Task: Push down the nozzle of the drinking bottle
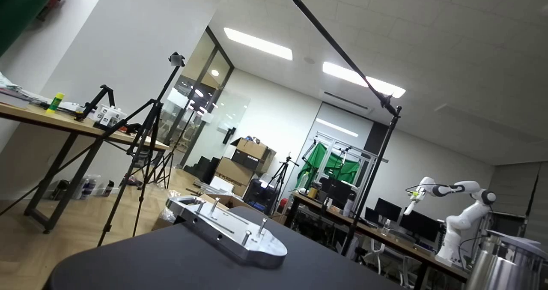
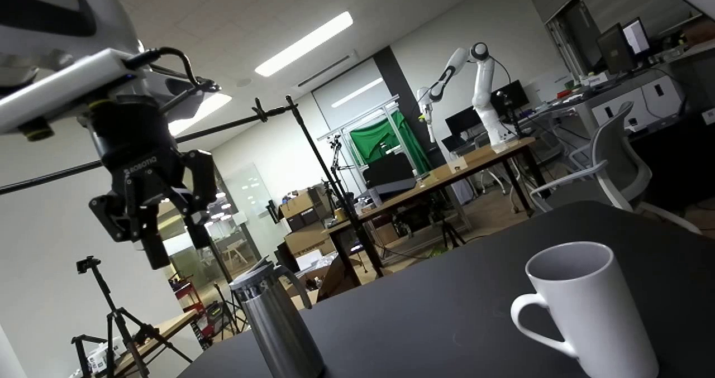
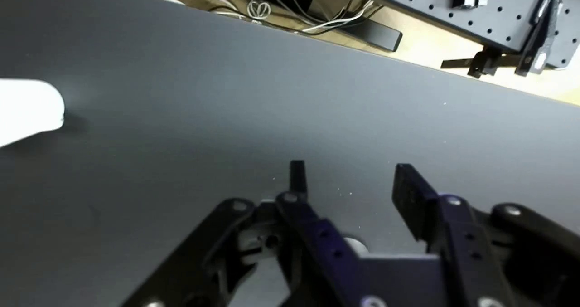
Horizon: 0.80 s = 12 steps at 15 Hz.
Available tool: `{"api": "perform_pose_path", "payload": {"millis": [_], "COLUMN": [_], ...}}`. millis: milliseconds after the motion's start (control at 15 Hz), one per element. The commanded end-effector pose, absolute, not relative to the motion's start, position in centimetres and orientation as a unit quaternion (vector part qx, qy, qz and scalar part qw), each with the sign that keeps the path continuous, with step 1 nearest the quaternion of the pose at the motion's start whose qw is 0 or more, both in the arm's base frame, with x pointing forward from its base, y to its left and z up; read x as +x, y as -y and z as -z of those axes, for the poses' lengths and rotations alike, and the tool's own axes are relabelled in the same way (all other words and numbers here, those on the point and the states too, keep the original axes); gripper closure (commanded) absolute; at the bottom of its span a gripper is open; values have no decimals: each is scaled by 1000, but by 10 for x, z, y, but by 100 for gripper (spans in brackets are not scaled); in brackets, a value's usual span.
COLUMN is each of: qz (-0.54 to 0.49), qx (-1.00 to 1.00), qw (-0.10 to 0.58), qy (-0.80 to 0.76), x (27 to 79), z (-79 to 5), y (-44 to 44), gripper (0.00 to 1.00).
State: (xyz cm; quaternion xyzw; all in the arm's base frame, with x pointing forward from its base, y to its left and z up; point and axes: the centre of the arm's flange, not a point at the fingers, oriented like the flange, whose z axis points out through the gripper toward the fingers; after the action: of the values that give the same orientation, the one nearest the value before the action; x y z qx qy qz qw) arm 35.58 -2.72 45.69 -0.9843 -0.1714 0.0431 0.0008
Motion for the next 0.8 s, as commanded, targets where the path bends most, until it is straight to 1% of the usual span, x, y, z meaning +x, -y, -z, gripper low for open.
{"api": "perform_pose_path", "payload": {"millis": [0,67,133,267,467,733], "qz": [-30,-26,-22,-20,-26,-25], "qx": [-983,-983,-982,-980,-978,-975], "qw": [-40,-48,-54,-69,-79,-90], "qy": [174,177,179,184,190,200], "x": [419,434,446,471,504,531], "z": [-472,-473,-473,-470,-463,-454], "y": [10,3,-3,-15,-36,-63], "gripper": [75,84,90,99,100,100]}}
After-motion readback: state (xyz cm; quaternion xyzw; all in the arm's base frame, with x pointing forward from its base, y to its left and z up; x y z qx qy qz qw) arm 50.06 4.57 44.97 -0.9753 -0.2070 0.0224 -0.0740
